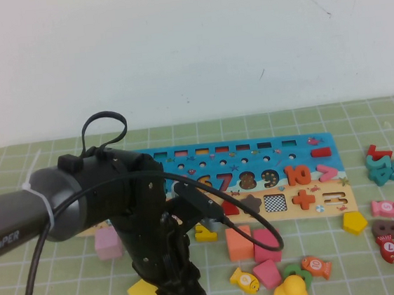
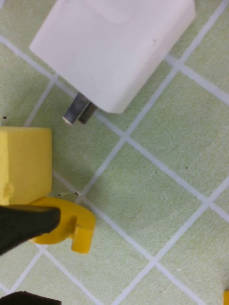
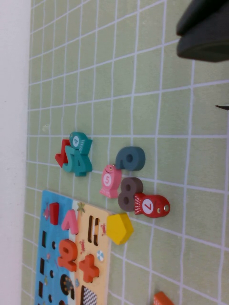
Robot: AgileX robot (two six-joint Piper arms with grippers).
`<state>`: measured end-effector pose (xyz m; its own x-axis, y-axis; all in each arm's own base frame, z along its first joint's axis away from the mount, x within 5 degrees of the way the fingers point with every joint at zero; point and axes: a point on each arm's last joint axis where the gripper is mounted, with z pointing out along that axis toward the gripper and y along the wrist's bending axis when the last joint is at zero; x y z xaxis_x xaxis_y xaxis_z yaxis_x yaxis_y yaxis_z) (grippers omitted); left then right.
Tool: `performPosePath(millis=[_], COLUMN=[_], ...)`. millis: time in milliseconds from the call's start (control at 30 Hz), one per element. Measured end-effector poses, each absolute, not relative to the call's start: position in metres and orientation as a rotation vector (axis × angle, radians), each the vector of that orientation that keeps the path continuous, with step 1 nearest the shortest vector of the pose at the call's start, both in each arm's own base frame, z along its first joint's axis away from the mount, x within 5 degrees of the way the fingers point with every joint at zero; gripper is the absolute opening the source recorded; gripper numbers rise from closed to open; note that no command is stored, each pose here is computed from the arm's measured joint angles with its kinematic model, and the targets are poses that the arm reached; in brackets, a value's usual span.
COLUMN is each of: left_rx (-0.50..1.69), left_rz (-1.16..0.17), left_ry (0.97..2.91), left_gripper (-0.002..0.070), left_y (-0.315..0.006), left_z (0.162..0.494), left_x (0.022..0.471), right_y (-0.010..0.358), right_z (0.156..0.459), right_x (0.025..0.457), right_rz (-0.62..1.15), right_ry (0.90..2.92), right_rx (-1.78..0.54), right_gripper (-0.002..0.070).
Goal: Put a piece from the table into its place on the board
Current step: Pick up the "number 6"
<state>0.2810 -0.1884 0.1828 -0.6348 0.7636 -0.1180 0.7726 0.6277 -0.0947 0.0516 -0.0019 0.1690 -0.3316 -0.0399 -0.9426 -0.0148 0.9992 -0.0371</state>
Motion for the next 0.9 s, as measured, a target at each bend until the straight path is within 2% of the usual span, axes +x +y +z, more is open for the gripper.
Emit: performPosePath(millis=[300,467,600,833,900], left_rx=[1.324,1.336,1.312,1.320,1.329], left_rz=[-0.193,-0.206,-0.273,-0.533,-0.560], left_ry=[2.754,2.808,2.858,2.862,2.851], left_gripper=[0.0292,0.0292,0.0292,0.0292,0.0292], left_y=[-0.188,-0.189,-0.192,-0.203,-0.205], left_z=[0.183,0.172,0.168,0.171,0.172], left_x=[0.282,0.282,0.279,0.269,0.269], right_y=[-0.002,-0.002,-0.002,-0.002,-0.002], right_z=[0.169,0.169,0.169,0.169,0.169], right_x=[0.052,0.052,0.052,0.052,0.052], right_rz=[-0.025,-0.025,-0.025,-0.025,-0.025], right_ry=[1.909,1.909,1.909,1.909,1.909], right_rx=[-0.039,-0.039,-0.039,-0.039,-0.039], right_gripper=[-0.0001,-0.0001,-0.0001,-0.0001,-0.0001])
